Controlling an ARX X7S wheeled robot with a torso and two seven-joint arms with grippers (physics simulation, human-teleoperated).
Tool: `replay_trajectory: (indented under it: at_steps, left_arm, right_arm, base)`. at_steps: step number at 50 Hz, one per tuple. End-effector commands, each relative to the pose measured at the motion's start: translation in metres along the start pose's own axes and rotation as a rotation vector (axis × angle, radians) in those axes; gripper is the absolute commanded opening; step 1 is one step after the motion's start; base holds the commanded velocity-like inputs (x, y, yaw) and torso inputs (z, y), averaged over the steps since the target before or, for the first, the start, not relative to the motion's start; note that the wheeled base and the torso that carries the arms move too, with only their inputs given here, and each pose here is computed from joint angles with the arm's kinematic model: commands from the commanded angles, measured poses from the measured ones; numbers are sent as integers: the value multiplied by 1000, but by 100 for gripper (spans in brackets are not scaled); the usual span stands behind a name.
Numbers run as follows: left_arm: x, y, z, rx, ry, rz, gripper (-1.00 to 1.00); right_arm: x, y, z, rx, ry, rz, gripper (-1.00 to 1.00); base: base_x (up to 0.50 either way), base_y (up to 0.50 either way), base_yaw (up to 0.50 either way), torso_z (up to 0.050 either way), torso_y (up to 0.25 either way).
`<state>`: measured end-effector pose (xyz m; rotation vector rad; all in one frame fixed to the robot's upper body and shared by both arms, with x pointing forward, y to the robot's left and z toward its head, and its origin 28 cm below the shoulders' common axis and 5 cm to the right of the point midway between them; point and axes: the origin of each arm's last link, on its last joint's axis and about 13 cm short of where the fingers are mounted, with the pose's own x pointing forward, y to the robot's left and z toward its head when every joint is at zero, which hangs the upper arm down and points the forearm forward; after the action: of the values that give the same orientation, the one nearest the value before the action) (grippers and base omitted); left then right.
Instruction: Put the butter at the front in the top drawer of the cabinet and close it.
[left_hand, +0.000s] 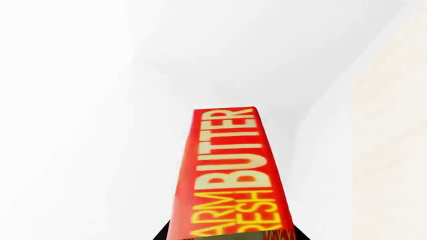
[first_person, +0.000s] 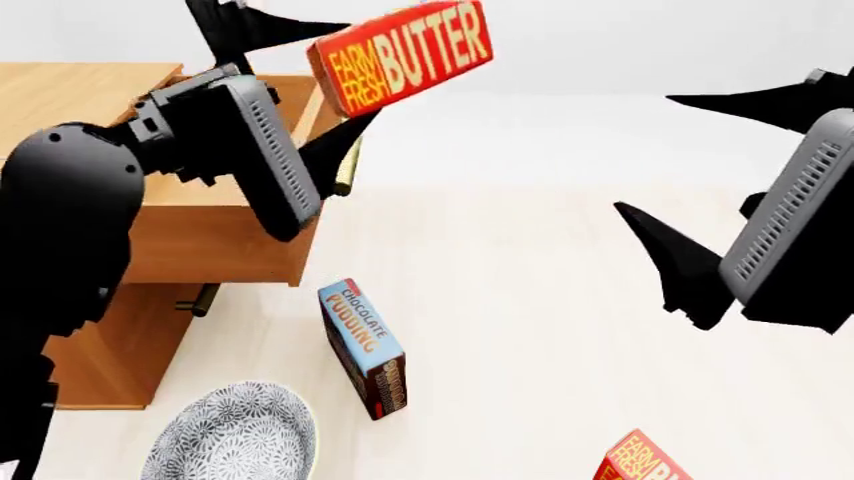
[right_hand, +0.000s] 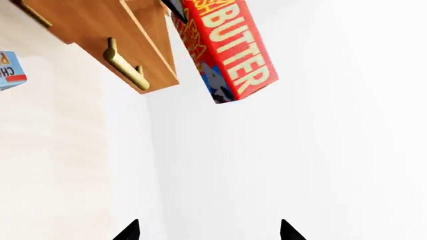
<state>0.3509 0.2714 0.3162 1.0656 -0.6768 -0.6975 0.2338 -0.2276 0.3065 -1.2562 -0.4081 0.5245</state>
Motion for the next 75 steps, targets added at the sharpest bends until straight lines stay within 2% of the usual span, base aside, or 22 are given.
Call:
replay_trajectory:
  at_steps: [1,7,12,20,26,36,54,63,75]
  left_arm:
    - [-5,19,2,-251,145,215,-100]
    - [-2,26,5,-376,212,284,-100]
    - [1,33,6,-495,282,348,-100]
    - [5,42,4,-608,398,416,-100]
    - [7,46,0,-675,467,461,-100]
    - [11,48,-7,-777,552,502,-100]
    - [14,52,-9,-1002,699,540,-100]
    - [16,54,-8,-1048,742,549,-100]
    - [14,48,-14,-1018,790,548,-100]
  right_arm:
    - [5,16,3,189,50,-70,100]
    - [8,17,6,395,117,-150,100]
    - [7,14,7,517,154,-207,100]
    - [15,14,3,646,191,-275,100]
    - [20,16,0,710,208,-301,100]
    - [22,17,-1,752,224,-319,100]
    - [21,22,-2,748,246,-302,100]
    - [19,23,-1,752,249,-299,100]
    - [20,25,-1,758,250,-293,100]
  base:
    - [0,0,0,0,0]
    - [0,0,0,0,2]
    - [0,0,0,0,2]
    - [0,0,0,1,1]
    - [0,0,0,0,2]
    - [0,0,0,0,1]
    - [0,0,0,1,2]
    - [0,0,0,0,1]
    - [0,0,0,1,2]
